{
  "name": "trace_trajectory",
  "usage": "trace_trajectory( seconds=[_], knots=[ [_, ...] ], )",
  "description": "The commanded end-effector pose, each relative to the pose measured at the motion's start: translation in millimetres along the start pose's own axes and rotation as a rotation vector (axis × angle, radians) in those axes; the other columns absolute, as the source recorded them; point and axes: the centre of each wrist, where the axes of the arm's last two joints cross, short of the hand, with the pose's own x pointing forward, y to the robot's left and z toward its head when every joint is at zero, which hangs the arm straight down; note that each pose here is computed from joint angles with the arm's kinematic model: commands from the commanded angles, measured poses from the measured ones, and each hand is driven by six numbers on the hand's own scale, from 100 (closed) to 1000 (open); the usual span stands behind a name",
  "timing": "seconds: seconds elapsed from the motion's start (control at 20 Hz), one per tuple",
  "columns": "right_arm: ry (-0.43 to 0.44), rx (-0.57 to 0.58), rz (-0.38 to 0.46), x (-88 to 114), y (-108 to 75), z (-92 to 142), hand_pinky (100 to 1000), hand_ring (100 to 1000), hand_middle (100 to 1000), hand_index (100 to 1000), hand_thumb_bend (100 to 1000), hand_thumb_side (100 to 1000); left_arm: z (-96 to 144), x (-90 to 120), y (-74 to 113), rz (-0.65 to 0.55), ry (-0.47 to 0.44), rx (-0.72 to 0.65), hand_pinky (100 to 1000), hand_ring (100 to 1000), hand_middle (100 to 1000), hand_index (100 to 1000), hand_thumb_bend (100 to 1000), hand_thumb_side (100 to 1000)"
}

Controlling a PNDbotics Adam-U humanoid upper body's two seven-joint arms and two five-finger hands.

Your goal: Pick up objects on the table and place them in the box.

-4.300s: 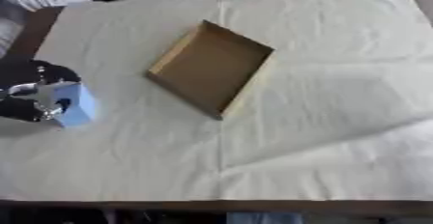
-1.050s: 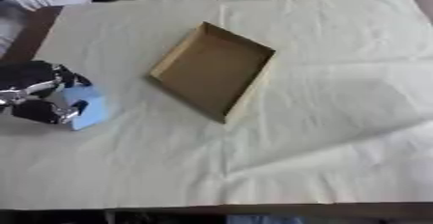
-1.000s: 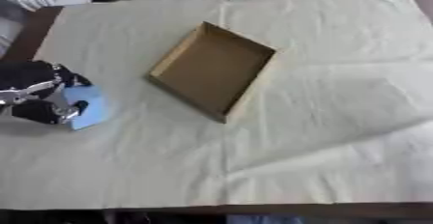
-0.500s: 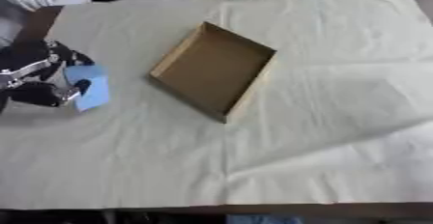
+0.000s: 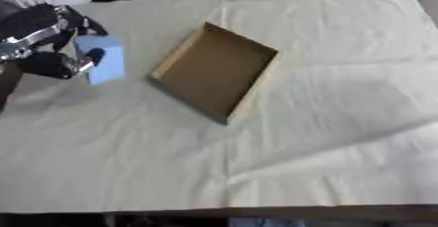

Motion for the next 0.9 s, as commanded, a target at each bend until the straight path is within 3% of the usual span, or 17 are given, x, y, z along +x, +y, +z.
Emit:
trace_trajectory(
  seconds=[0.05,0.5,0.65,0.9],
  knots=[
    [-0.034,0.0,0.0,6.1,-2.3,-7.3,676,724,567,788,100,553,-22.5,12.6,17.5,-0.019,-0.073,0.025,398,219,191,583,100,246],
    [-0.043,-0.002,-0.029,7.7,2.7,-9.5,677,724,567,789,100,552,-110.4,79.7,31.5,0.024,-0.324,0.075,382,214,184,582,100,267],
    [-0.046,-0.002,-0.042,8.3,4.9,-10.5,677,724,567,789,100,551,-132.4,102.1,29.9,0.017,-0.382,0.077,385,218,189,590,100,267],
    [-0.048,-0.003,-0.059,8.6,7.5,-11.2,677,724,567,789,100,552,-154.7,120.1,15.9,-0.014,-0.425,0.115,374,208,179,559,100,274]
  ],
)
